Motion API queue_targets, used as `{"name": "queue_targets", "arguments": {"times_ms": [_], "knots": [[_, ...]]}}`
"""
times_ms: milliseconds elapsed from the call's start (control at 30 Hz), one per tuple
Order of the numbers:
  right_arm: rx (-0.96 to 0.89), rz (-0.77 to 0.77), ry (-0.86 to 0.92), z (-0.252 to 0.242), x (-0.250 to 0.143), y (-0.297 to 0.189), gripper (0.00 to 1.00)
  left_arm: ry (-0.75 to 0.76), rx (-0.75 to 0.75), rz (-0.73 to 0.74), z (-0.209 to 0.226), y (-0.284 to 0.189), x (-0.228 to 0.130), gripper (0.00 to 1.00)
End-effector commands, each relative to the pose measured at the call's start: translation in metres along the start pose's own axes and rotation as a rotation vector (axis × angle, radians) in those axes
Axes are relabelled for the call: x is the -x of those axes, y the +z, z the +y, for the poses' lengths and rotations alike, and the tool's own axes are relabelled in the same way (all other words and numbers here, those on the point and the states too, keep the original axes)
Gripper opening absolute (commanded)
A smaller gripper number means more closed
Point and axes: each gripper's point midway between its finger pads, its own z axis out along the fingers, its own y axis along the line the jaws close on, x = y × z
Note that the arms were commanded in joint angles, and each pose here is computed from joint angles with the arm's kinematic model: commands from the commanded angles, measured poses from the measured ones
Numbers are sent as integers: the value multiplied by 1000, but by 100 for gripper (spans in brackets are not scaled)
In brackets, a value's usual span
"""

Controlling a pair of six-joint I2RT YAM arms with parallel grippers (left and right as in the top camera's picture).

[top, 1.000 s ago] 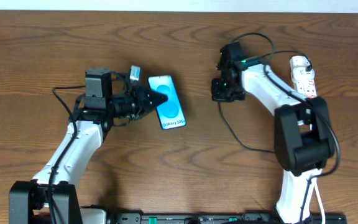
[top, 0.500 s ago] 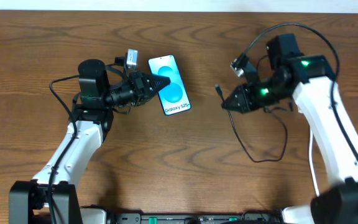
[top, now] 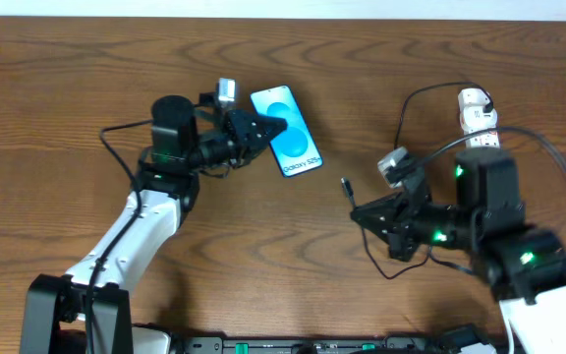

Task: Plug charger to phone and switch on socket
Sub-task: 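Carry the USB-C plug with the right gripper toward the phone's bottom port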

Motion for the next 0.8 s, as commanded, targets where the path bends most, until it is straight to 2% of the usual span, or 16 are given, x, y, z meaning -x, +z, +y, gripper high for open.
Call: {"name": "queue_targets", "arguments": {"times_ms": [0, 167, 400, 633, 767], "knots": [[26, -12, 237, -6, -21, 26, 1, -127, -7, -13, -5, 6, 2, 7], [70, -3, 326, -7, -26, 51, 2, -212, -12, 5, -6, 5, 0, 8], [76, 53, 421, -10, -32, 67, 1, -82, -13, 5, -6, 5, -1, 7], [90, 23, 392, -9, -24, 67, 1, -1, -22, 32, -8, 5, -5, 7], [103, -27, 262, -5, -8, 65, 2, 58, -49, 101, -12, 4, -17, 7]]}}
